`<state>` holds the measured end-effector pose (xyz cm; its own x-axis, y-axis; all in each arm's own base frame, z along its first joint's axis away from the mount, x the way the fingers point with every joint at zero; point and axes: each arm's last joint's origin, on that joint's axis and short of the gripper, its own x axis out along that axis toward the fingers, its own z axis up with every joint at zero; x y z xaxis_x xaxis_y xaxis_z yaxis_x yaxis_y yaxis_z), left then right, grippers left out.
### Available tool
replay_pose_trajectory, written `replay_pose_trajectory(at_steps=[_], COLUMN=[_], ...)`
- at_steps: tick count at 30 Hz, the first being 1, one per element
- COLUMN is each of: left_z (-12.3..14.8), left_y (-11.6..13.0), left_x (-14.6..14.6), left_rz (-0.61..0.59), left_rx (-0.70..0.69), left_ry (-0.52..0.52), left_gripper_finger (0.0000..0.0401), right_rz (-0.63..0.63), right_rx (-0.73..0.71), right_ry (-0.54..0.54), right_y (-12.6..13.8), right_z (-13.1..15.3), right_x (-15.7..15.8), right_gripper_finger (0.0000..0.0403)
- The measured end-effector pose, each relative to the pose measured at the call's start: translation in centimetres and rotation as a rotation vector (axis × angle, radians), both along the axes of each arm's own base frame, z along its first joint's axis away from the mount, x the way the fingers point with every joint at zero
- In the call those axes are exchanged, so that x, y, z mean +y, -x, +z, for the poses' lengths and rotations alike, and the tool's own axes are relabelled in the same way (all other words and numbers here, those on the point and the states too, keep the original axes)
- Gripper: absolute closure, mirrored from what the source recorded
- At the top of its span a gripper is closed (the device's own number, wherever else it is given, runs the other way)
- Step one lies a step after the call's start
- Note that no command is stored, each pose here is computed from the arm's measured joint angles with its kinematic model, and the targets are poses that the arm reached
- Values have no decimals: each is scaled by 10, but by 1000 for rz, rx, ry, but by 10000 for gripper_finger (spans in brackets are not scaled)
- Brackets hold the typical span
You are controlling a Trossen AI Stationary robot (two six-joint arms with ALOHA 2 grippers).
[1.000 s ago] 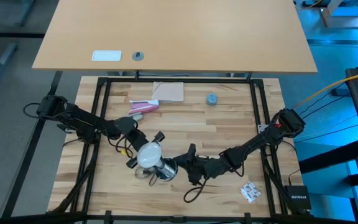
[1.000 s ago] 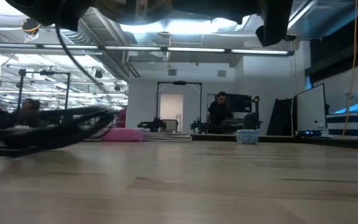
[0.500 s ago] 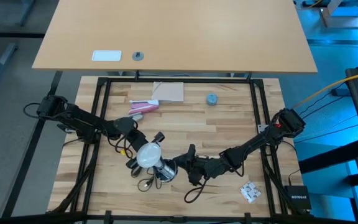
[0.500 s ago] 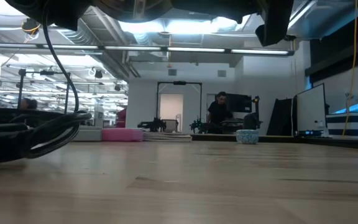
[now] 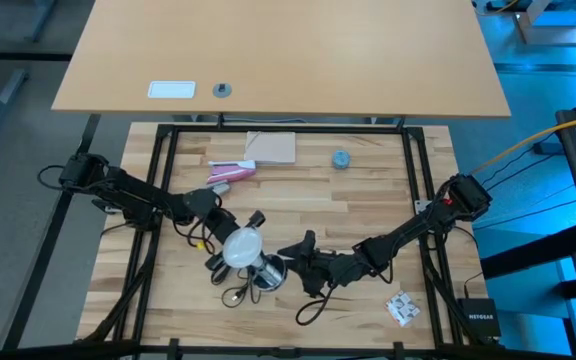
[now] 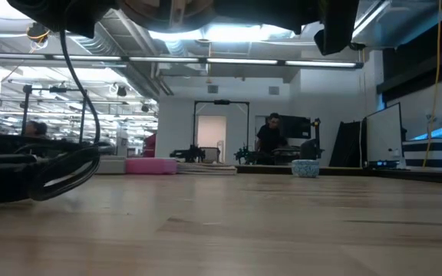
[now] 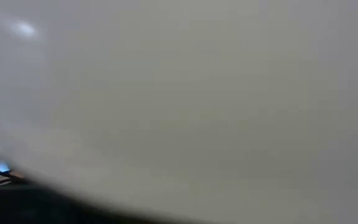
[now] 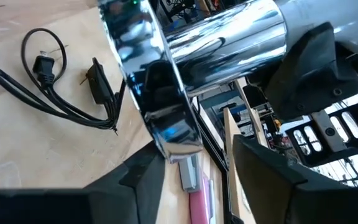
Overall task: Screw lightbulb
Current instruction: Insert the white lightbulb into the desk lamp
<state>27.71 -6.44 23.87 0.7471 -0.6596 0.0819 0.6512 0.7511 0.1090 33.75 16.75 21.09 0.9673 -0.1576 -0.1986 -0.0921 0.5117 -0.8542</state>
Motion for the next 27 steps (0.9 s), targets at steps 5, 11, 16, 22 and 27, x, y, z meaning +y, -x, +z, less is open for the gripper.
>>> replay_pose_trajectory(at_steps=[5, 11, 16, 22, 27], left_z=[0, 0, -1, -2, -5], left_y=[-2, -5, -7, -9, -10], left_x=[4, 17, 30, 45, 55], left_rz=[69, 158, 220, 321, 396], left_rx=[16, 69, 113, 164, 211], left_ry=[25, 101, 162, 240, 293], left_gripper_finger=[248, 248, 248, 248, 248], right_rz=[-58, -101, -154, -203, -193], right_rx=[1, 5, 24, 40, 41], right_ry=[66, 129, 194, 287, 285], right_y=[1, 4, 11, 18, 17], right_z=[0, 1, -1, -1, -1], right_x=[-1, 2, 10, 18, 18], right_gripper_finger=[190, 193, 193, 193, 193])
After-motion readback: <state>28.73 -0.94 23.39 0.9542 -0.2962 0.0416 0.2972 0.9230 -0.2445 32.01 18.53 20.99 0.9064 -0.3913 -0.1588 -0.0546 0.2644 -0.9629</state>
